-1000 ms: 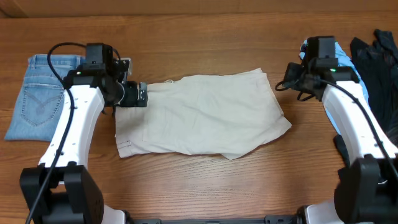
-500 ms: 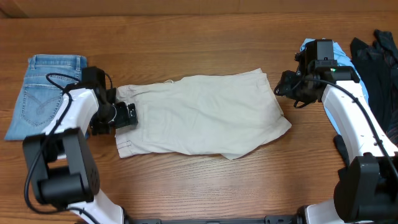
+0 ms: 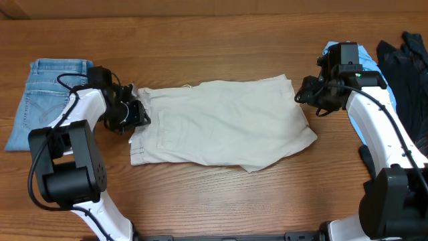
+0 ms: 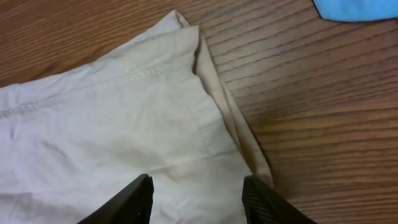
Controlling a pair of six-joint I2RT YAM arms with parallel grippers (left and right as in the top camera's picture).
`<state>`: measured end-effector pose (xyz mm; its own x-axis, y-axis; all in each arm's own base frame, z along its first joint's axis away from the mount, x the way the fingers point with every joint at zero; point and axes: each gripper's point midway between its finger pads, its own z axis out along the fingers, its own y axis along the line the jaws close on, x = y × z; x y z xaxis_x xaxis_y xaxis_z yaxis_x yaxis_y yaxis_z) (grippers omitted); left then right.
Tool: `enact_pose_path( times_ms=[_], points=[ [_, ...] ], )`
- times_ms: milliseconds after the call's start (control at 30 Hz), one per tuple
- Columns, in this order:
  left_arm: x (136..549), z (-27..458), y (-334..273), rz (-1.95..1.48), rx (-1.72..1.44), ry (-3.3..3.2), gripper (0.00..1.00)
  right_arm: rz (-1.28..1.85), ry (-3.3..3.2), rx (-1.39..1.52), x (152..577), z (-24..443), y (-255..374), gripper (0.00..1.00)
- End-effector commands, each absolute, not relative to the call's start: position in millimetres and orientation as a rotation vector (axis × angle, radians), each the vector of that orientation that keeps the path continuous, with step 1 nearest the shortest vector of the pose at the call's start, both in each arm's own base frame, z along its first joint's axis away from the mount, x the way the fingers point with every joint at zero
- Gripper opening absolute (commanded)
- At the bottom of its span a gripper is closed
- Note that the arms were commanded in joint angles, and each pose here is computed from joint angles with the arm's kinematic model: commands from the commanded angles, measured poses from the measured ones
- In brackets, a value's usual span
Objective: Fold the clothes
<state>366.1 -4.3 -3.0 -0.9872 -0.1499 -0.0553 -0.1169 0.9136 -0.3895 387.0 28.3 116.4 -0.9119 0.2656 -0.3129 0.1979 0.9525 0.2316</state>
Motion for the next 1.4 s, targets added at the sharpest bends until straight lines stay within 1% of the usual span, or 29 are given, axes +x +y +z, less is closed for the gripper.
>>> enact_pose_path(
  times_ms=[0,33,67,133,233,333,567,700,800,900,967,1100,1233,1267,1367],
  points=[
    [319,-59,-13,-0.659,-0.231,3.183,0.17,0.288,2.756,0.344,388,117,29,0.50],
    [320,-57,-12,-0.660,-0.238,3.181,0.14,0.288,2.756,0.344,388,117,29,0.50],
    [323,-53,-9,-0.660,-0.251,3.177,0.09,0.287,2.756,0.343,388,117,29,0.50],
    [331,-45,-1,-0.650,-0.270,3.164,0.04,0.288,2.756,0.343,388,117,29,0.50],
    [349,-20,16,-0.625,-0.294,3.121,0.04,0.288,2.756,0.343,388,117,29,0.51],
    [365,19,40,-0.570,-0.337,3.078,0.04,0.294,2.757,0.342,388,117,29,0.50],
    [382,108,76,-0.417,-0.330,3.002,0.04,0.327,2.761,0.290,388,118,44,0.50],
    [385,160,71,-0.435,-0.306,2.946,0.04,0.530,2.756,0.115,384,125,92,0.45],
    [386,197,47,-0.572,-0.257,2.888,0.04,0.611,2.746,0.029,380,129,123,0.44],
    [383,234,20,-0.720,-0.195,2.822,0.04,0.677,2.740,0.001,375,133,150,0.44],
    [382,246,18,-0.728,-0.184,2.799,0.04,0.787,2.740,-0.076,366,137,176,0.43],
    [381,253,13,-0.769,-0.194,2.785,0.04,0.949,2.720,-0.180,355,139,222,0.41],
    [381,256,7,-0.813,-0.189,2.774,0.04,1.052,2.724,-0.211,345,132,270,0.35],
    [381,256,6,-0.813,-0.183,2.776,0.04,1.125,2.714,-0.264,338,131,291,0.34],
    [381,255,1,-0.805,-0.163,2.782,0.04,1.202,2.711,-0.336,323,125,323,0.33]
  ],
)
